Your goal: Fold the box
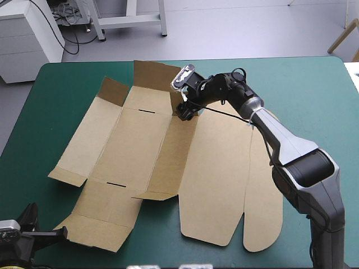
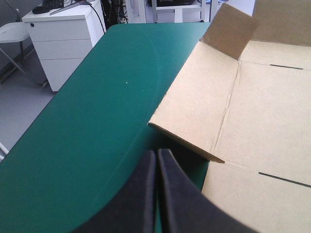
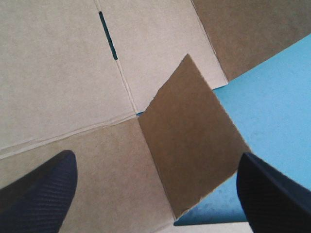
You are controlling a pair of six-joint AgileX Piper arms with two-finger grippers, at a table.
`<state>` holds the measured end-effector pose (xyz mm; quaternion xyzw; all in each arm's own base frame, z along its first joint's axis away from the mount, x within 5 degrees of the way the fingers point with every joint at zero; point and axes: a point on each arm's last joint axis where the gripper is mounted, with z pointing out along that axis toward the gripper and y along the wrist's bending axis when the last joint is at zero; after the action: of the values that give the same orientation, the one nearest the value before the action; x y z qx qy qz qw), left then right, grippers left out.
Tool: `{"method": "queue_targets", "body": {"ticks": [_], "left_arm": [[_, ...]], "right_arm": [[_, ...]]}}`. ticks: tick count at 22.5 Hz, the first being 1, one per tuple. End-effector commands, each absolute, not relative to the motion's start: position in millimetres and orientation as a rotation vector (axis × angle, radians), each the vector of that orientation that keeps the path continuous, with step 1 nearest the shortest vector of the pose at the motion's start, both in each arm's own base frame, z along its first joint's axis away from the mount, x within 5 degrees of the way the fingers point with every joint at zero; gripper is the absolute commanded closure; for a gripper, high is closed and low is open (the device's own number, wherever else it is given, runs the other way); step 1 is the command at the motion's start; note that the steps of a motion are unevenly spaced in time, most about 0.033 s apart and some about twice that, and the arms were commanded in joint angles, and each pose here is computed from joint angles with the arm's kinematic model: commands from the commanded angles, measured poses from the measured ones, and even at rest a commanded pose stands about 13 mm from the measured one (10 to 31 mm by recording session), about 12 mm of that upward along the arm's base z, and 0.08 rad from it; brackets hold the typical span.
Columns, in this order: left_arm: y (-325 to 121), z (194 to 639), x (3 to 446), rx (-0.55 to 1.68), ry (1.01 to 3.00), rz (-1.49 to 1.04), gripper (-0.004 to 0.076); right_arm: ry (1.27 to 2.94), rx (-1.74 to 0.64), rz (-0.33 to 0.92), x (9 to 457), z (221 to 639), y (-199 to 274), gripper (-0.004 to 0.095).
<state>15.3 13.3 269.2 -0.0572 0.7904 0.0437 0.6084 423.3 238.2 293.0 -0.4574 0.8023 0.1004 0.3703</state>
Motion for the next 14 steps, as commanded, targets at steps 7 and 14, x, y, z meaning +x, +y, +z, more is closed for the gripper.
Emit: {"method": "queue_targets", "body": {"ticks": [7, 14], "left_arm": [[12, 283, 13, -0.123, 1.718, 0.081, 0.0734], [12, 283, 13, -0.123, 1.718, 0.081, 0.0734]], "right_arm": [[1.916, -1.197, 0.208, 430, 318, 242, 0.0129], [1.859, -1.289, 0.242, 427, 316, 246, 0.0923]]}}
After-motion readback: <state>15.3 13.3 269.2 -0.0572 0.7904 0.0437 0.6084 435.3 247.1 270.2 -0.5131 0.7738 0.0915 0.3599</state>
